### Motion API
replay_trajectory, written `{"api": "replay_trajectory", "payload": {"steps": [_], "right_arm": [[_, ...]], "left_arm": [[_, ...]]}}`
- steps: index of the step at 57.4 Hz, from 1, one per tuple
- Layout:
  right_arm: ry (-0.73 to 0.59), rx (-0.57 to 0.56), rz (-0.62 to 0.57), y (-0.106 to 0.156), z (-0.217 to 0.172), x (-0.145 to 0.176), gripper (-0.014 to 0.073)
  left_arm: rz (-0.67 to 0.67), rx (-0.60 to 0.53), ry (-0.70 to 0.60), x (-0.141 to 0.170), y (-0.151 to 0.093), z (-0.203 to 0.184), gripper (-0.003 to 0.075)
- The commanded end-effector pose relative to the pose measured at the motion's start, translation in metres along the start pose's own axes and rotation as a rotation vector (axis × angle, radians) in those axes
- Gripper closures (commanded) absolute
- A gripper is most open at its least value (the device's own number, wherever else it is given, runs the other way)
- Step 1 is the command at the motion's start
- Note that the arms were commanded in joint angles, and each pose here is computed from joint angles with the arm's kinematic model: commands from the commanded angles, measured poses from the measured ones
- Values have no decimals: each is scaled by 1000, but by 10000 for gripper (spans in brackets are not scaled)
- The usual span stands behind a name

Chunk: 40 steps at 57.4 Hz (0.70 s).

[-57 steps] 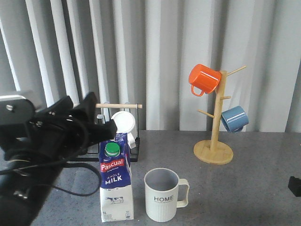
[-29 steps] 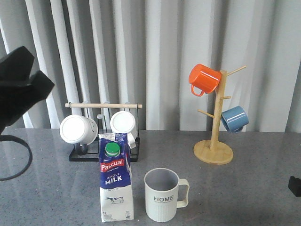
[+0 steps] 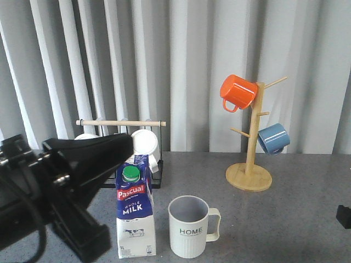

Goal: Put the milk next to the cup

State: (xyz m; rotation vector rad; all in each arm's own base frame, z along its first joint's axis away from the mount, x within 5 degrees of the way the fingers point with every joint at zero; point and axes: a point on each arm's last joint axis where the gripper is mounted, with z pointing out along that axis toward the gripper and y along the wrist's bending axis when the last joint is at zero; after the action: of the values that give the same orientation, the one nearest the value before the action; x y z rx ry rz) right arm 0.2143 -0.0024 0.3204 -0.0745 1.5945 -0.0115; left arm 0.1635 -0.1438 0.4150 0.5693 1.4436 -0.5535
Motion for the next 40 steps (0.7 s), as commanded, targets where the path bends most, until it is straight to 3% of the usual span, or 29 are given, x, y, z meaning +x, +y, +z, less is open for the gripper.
{"api": "replay_trajectory", "payload": {"steps": [1, 11, 24, 40], "right_arm": [[-110, -10, -7, 0, -2, -18, 605], [-111, -10, -7, 0, -2, -18, 605], [-111, -10, -7, 0, -2, -18, 605], [-111, -10, -7, 0, -2, -18, 605]], "left_arm": [[-18, -119, 20, -13, 18, -30, 728], [72, -304, -99, -4, 38, -93, 728], [58, -543, -103, 68, 44, -144, 727], [44, -607, -124, 162, 35, -166, 726]]}}
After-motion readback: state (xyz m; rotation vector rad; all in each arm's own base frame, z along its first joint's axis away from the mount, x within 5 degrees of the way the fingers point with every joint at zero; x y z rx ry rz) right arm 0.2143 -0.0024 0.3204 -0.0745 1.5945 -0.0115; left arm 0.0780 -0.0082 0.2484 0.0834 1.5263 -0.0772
